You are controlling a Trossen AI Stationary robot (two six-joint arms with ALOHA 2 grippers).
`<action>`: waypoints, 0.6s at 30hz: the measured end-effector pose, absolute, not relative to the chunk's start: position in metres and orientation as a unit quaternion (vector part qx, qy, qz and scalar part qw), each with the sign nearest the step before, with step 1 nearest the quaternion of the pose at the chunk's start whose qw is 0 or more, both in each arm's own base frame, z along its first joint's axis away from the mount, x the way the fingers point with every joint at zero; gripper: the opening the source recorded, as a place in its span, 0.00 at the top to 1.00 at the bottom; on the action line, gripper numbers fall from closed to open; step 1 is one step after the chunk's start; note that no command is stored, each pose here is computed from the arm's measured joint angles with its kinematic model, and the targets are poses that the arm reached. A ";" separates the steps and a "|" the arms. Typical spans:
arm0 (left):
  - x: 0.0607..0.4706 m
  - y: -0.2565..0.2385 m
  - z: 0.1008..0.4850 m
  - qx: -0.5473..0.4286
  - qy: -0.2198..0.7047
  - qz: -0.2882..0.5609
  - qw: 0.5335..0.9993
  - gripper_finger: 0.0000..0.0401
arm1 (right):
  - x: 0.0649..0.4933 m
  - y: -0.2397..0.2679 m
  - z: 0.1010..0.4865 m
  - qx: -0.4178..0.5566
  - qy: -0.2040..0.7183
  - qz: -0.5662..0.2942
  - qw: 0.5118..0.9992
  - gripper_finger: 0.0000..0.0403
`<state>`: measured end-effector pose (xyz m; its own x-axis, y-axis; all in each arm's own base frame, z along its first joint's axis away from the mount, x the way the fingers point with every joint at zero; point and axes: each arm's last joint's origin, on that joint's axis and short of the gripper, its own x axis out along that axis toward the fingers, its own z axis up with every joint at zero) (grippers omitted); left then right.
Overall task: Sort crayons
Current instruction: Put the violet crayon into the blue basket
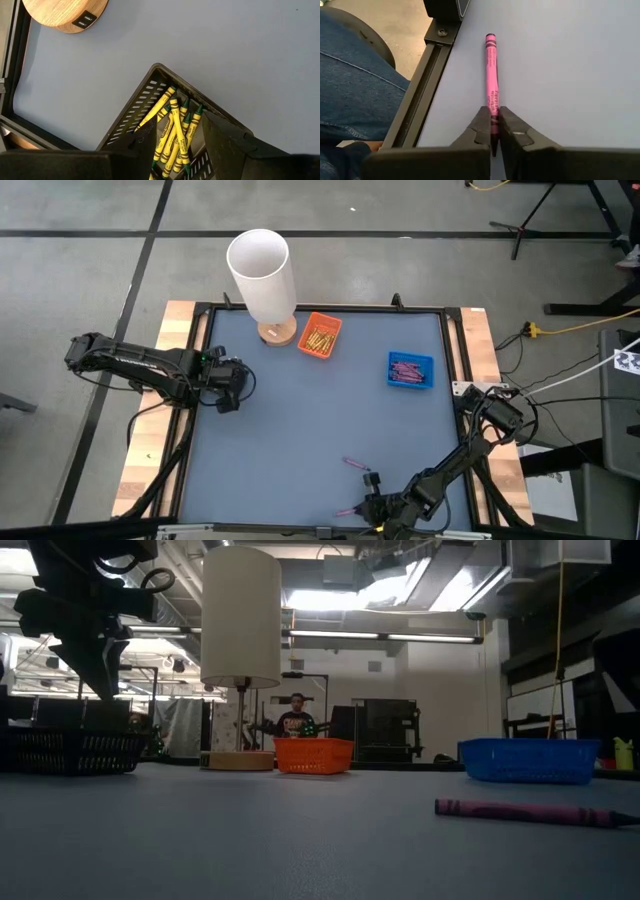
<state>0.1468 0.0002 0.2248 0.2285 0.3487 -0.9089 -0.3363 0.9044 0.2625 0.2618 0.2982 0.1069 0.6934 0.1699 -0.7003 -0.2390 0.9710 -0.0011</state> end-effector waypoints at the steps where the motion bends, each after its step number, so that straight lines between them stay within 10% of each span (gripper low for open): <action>1: 0.147 0.000 0.225 0.005 0.581 0.219 0.784 0.65 | 0.262 0.298 0.107 -0.046 0.375 0.111 0.919 0.97; 18: 0.147 0.000 0.225 0.006 0.582 0.218 0.784 0.65 | 0.285 0.275 0.113 -0.067 0.354 0.065 0.931 0.90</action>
